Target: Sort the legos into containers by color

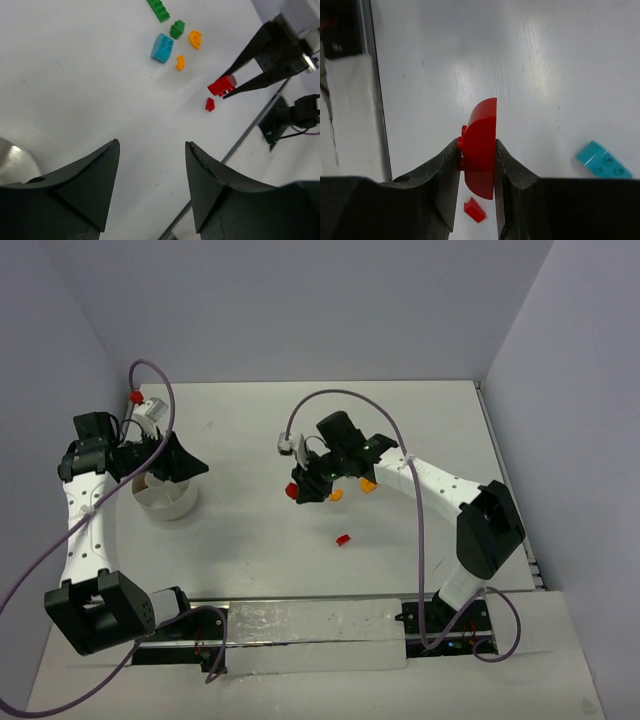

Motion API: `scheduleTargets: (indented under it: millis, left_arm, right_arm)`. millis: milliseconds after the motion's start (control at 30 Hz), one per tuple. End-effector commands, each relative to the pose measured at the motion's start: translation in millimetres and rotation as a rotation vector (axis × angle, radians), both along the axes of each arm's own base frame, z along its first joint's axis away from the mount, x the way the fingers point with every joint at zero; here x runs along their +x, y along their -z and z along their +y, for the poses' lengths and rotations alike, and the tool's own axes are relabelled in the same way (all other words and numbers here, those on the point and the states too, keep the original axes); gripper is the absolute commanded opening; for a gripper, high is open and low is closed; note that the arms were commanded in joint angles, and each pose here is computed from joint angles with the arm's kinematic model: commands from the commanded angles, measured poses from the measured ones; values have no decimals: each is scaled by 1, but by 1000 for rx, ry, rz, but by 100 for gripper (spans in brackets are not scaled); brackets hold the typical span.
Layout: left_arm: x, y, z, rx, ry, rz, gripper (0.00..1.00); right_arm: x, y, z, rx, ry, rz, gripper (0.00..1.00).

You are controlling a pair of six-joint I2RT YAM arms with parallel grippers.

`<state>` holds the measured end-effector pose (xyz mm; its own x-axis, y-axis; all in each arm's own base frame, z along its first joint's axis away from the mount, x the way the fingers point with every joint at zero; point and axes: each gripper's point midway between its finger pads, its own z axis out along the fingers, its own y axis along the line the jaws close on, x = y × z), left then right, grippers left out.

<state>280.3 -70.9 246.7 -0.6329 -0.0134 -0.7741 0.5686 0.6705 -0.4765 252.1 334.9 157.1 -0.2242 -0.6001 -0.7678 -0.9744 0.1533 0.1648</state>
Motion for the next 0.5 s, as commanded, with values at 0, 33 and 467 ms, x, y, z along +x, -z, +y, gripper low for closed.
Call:
scheduleTargets:
  millis: [0,33,467]
  left_arm:
    - [-7,-24,-19,-158,-63,46,70]
    - [-7,-28,-21,-160,-93,44,73]
    - [-1,-40,-58,-337,-221,254,81]
  right_arm:
    - [10,-62,30,163,87,8,0]
    - [14,-69,35,180,107,-7,0]
    - [8,-101,85,212,165,-110,0]
